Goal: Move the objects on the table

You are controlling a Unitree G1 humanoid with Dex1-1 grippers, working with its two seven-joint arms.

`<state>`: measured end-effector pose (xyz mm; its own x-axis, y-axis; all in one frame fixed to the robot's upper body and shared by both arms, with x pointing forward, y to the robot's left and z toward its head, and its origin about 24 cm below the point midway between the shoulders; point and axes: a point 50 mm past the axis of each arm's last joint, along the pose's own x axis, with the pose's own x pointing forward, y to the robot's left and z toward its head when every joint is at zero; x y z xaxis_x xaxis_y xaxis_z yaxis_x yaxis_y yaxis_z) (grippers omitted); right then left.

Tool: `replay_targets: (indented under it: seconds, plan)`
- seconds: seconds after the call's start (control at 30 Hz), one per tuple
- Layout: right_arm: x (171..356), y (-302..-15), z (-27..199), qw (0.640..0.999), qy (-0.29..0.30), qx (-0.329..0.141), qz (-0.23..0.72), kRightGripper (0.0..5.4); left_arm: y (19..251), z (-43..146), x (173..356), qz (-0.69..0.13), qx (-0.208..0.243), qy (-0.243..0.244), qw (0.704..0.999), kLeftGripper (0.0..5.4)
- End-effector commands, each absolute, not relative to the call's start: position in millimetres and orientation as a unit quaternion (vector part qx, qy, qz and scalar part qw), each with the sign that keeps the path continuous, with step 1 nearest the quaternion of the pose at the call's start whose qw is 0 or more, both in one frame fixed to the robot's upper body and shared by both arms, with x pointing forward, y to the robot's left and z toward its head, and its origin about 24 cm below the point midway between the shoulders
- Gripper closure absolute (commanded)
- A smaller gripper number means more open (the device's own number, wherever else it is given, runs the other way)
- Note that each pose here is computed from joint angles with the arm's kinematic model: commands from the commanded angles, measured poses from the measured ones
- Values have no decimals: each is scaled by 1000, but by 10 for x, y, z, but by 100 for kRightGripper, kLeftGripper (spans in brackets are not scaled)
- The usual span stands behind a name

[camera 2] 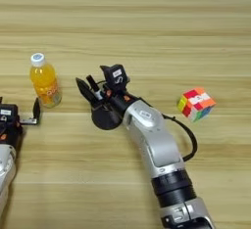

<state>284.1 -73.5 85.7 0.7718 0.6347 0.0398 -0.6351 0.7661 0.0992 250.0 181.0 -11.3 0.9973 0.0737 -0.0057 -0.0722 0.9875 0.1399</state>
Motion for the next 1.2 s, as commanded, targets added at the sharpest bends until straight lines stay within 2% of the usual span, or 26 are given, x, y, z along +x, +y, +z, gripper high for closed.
replay_targets:
  seconds: [0.03, 0.83, 1.03, 1.2]
  plan:
    - [2833, -736, 776, 938, 29, 59, 341, 176, 1784, -98, 2508, 34, 68, 1, 997, 0]
    - [2808, -718, 792, 936, 31, 66, 343, 442, 1794, -100, 2505, 35, 69, 2, 997, 0]
    - [2807, -720, 808, 937, 27, 69, 342, 473, 1795, -102, 2506, 35, 69, 2, 997, 0]
    - [2813, -729, 819, 938, 25, 71, 340, 473, 1794, -102, 2510, 35, 69, 2, 997, 0]
